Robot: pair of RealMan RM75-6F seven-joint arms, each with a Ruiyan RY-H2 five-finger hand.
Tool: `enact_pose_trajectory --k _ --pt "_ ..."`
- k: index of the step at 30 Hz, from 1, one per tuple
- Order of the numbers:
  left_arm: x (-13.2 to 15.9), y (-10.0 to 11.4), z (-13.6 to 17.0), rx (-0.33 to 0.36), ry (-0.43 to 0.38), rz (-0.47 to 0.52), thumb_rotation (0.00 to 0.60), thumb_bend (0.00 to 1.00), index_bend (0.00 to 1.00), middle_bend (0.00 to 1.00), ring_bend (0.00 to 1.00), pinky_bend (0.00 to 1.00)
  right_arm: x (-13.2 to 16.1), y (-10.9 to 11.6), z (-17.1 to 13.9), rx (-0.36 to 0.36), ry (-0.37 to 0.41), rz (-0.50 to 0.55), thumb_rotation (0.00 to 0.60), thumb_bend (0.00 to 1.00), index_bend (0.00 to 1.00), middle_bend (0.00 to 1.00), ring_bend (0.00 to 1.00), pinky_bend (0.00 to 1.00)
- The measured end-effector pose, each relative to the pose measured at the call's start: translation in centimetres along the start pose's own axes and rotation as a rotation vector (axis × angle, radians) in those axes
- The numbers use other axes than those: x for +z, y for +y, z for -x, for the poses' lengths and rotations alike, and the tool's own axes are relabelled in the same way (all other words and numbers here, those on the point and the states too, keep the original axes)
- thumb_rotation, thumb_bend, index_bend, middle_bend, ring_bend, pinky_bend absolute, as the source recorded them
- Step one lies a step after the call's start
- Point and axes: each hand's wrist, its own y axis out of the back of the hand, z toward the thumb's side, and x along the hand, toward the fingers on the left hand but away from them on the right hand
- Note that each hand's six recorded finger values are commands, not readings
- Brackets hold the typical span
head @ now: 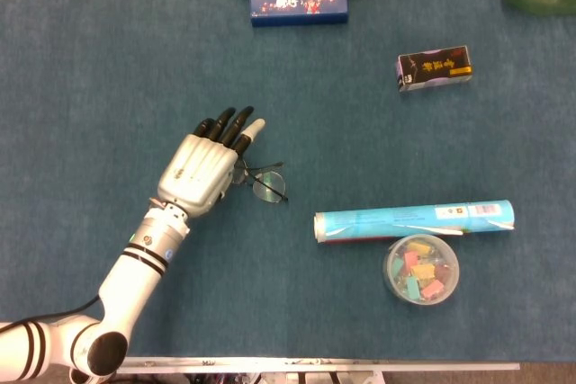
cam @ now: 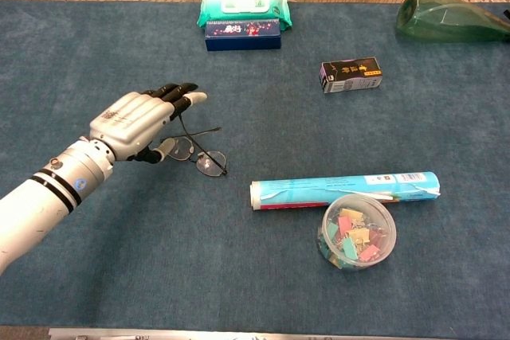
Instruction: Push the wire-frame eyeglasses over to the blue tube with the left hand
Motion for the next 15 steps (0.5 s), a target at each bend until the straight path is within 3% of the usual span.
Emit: enact_pose_trajectory --k 15 --pt "-1.5 1.0 0.6 0.027 0.038 -0.02 0.6 0.49 0.0 0.0 0.0 0.16 -0.1 -0.1 0.1 0.003 -0.004 0.001 0.6 0.17 0.55 0.46 0.43 0.53"
